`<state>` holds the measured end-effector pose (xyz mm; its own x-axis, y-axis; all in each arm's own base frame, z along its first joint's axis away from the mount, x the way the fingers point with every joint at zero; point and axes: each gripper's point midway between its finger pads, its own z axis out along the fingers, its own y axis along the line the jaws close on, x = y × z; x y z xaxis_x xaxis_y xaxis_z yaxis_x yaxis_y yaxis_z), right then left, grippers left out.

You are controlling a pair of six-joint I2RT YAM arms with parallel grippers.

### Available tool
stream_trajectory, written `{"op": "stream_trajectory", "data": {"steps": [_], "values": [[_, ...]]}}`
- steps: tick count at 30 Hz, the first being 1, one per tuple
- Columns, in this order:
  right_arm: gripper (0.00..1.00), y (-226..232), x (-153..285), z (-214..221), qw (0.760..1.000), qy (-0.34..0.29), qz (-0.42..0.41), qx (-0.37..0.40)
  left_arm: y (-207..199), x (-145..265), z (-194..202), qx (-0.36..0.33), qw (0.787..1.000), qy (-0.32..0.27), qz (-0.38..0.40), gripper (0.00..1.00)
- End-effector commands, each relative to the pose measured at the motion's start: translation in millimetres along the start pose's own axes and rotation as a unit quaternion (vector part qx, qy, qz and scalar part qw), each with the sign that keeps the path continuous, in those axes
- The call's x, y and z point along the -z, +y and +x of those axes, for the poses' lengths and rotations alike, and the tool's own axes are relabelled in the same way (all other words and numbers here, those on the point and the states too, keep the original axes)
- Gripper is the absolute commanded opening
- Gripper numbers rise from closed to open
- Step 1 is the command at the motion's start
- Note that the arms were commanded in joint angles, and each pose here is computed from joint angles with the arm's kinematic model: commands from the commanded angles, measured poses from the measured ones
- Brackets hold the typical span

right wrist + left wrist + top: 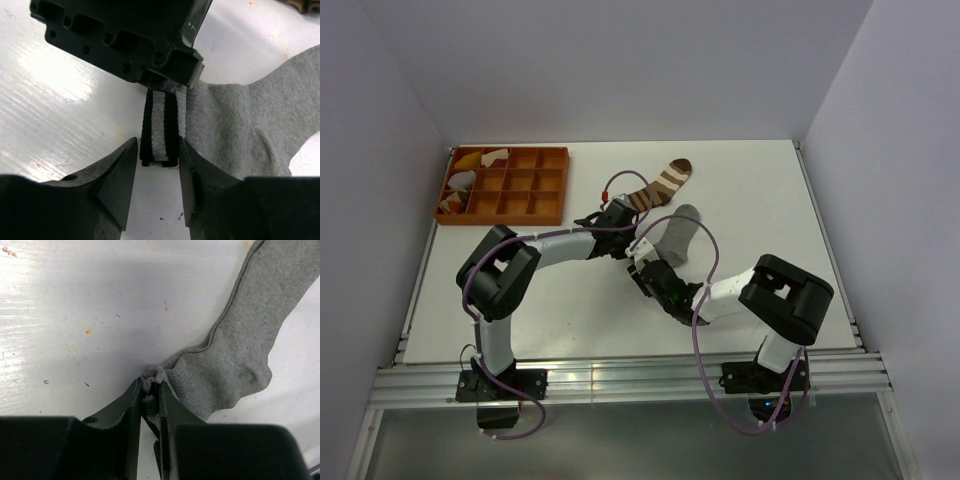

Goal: Roll the socks
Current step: Roll the sock at the center of the board.

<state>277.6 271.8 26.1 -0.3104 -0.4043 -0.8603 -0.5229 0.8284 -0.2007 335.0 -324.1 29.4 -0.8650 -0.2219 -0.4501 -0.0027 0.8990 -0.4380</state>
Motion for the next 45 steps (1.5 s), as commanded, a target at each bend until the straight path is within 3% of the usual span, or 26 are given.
{"op": "stream_trajectory", "data": {"steps": [1,4,10,12,15,18,19,21,24,27,32,40,45], "values": [[0.44,8.6,-6.6,-16.3,1.0,-0.02,0.004,-0.002,12.3,-4.0,19.4,-0.007,0.999,0.035,-0.017,0.0],[0.36,11.8,-9.9,-12.6,1.0,-0.006,0.007,0.004,11.7,-4.2,20.0,-0.006,0.999,0.036,-0.015,0.0],[0.03,13.9,-7.1,-5.5,1.0,0.009,0.005,-0.023,7.1,-1.3,16.0,0.004,1.0,0.027,-0.007,0.0],[0.0,15.9,-4.7,-6.5,0.999,0.01,-0.002,-0.042,7.3,1.2,12.5,0.01,1.0,0.021,-0.003,0.02],[0.0,14.5,-2.5,-5.5,0.997,0.017,-0.018,-0.072,6.8,4.8,6.0,0.023,1.0,0.012,0.005,0.11],[0.0,12.7,-1.3,-6.6,0.993,0.025,-0.046,-0.109,8.8,10.2,-2.8,0.039,0.999,-0.003,0.01,0.29],[0.0,11.2,-1.1,-5.3,0.991,0.031,-0.052,-0.12,9.0,11.8,-5.6,0.046,0.999,-0.008,0.013,0.4],[0.0,9.9,0.3,-6.8,0.986,0.035,-0.075,-0.147,9.7,17.6,-13.7,0.062,0.998,-0.021,0.021,0.54],[0.0,8.5,1.3,-9.1,0.976,0.044,-0.106,-0.187,11.3,26.9,-25.1,0.081,0.995,-0.042,0.033,0.68],[0.0,4.9,5.9,-14.8,0.958,0.041,-0.142,-0.246,10.9,38.0,-36.0,0.096,0.992,-0.063,0.048,0.74],[0.0,-6.1,7.3,-17.3,0.917,0.055,-0.177,-0.353,0.4,49.7,-44.8,0.102,0.986,-0.091,0.092,0.75],[0.0,-13.4,8.4,-10.8,0.832,0.083,-0.23,-0.497,-0.9,41.2,-26.4,0.103,0.985,-0.066,0.119,0.68],[0.0,-24.2,11.3,-8.0,0.803,0.072,-0.23,-0.545,-8.0,35.9,-20.7,0.089,0.987,-0.06,0.119,0.66]]}}
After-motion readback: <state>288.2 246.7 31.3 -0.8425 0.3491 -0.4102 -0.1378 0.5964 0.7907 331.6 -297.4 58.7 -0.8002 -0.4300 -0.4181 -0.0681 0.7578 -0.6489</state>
